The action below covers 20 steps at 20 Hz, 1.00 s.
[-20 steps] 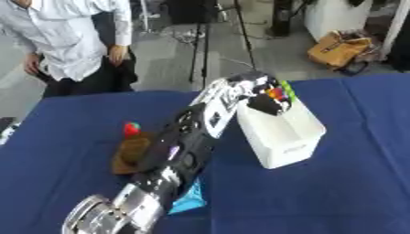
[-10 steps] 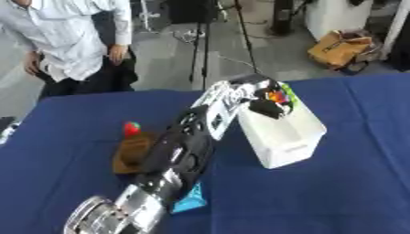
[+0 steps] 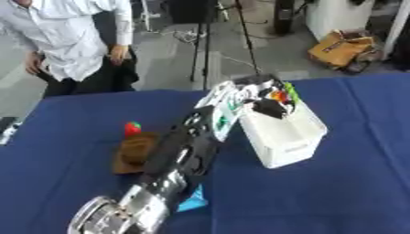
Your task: Pick up objects on the table and place them in the box.
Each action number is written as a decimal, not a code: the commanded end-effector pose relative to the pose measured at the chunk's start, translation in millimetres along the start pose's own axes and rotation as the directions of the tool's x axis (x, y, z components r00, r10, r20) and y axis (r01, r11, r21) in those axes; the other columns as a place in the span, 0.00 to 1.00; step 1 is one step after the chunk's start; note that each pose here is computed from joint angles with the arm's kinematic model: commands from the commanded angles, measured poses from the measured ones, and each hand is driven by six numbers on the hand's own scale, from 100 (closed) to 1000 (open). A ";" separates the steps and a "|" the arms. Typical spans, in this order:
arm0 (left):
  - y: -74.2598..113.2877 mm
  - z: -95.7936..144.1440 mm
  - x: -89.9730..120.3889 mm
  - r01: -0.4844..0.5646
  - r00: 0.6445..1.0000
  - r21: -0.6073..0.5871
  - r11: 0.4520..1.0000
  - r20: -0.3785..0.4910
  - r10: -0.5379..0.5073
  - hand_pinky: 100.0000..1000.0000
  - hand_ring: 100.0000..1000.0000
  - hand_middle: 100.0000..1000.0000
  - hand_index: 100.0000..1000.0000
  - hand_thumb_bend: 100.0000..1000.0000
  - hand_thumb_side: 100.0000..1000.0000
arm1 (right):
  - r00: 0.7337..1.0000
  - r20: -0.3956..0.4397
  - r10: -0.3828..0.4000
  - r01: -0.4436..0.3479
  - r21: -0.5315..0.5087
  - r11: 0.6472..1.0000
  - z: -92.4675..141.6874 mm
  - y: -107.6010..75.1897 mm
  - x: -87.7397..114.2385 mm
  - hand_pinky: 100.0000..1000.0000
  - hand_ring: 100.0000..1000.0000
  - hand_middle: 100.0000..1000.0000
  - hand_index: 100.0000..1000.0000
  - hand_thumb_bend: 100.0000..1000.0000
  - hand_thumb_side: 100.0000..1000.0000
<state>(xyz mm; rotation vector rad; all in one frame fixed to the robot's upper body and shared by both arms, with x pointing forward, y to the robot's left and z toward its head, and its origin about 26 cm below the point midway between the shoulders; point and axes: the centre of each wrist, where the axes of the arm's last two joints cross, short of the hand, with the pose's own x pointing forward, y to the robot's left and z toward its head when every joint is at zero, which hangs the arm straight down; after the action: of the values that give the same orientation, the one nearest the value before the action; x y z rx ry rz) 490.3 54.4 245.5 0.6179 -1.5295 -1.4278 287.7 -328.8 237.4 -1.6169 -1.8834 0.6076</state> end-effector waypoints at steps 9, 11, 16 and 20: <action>10.2 -2.2 15.2 0.157 0.988 0.150 0.976 -0.025 -0.155 1.00 1.00 1.00 1.00 0.00 0.64 | 1.000 0.025 -0.004 0.005 -0.037 0.999 -6.7 -8.4 3.1 0.85 0.90 0.78 0.73 0.00 1.00; 9.2 -3.0 15.9 0.173 0.985 0.154 0.973 -0.034 -0.169 1.00 1.00 1.00 1.00 0.00 0.64 | 1.000 0.024 -0.005 0.006 -0.038 0.999 -6.6 -8.3 3.0 0.85 0.90 0.78 0.72 0.00 1.00; 10.0 -3.3 16.0 0.171 0.985 0.150 0.974 -0.031 -0.169 1.00 1.00 1.00 1.00 0.00 0.64 | 1.000 0.022 -0.005 0.006 -0.039 0.999 -6.0 -8.0 2.7 0.85 0.90 0.78 0.72 0.00 1.00; 11.4 -3.2 17.4 0.171 0.985 0.147 0.974 -0.021 -0.170 1.00 1.00 1.00 1.00 0.00 0.64 | 1.000 0.024 -0.004 0.005 -0.042 0.999 -6.2 -8.3 2.5 0.85 0.90 0.78 0.72 0.00 1.00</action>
<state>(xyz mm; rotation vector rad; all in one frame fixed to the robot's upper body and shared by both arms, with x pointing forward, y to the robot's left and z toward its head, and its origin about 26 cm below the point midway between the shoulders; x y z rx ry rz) 488.5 41.6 244.1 0.8378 -1.5800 -1.4521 288.2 -328.0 239.2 -1.6158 -1.9044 0.5926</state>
